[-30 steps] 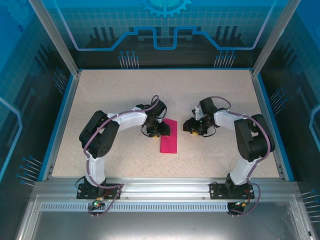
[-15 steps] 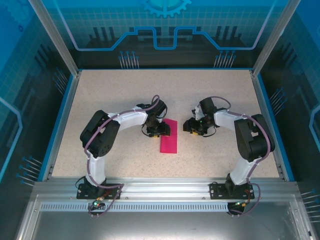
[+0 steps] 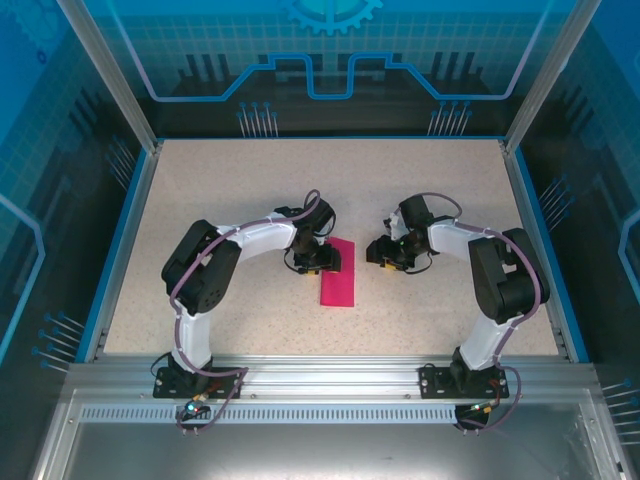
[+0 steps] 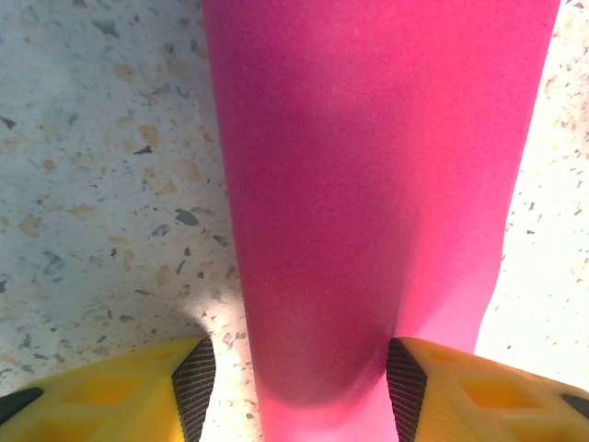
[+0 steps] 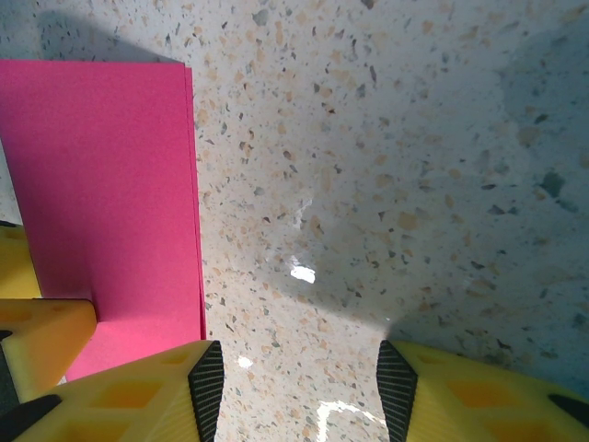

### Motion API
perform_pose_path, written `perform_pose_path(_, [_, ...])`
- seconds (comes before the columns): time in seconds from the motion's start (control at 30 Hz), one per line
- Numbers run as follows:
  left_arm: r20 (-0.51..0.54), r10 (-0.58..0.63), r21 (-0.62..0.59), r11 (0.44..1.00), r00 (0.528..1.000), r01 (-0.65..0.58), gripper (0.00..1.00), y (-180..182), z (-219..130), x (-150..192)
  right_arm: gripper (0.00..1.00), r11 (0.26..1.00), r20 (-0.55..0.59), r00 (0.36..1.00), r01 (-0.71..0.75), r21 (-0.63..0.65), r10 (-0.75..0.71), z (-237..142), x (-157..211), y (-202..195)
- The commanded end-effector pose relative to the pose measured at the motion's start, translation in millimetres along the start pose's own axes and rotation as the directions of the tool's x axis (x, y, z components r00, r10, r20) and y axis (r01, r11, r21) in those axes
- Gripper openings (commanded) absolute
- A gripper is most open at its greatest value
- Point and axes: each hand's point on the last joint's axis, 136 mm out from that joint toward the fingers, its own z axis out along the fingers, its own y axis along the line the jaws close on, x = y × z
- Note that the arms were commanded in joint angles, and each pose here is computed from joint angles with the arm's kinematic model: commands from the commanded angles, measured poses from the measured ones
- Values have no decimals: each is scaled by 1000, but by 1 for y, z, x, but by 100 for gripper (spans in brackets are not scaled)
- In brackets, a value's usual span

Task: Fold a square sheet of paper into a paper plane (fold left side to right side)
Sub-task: Hold the square sheet of paper at the center of the table.

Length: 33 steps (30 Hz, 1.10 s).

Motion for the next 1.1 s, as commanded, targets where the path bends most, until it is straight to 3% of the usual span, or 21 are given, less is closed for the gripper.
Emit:
perform_pose_path(0.0, [-45,34,-31,999,998,-35,57,4,19,9,51,1000,-42,999,-4,13,5,4,7,-3])
perform_pose_path(0.37, [-48,35,-37,999,998,-37,57,5,20,10,50,1000,-37,999,-1,-31,0,0,6,8])
perform_pose_path(0.57, [-45,34,-39,999,998,-36,57,5,19,10,35,988,-55,998,7,-155,-16,3,10,42])
perform_pose_path(0.73, [-45,34,-40,999,998,-36,57,5,20,10,20,983,-83,996,27,-179,-43,17,14,62])
perform_pose_path(1.07, [-44,35,-44,998,998,-37,57,6,20,11,16,994,-138,990,10,-113,-26,40,24,49])
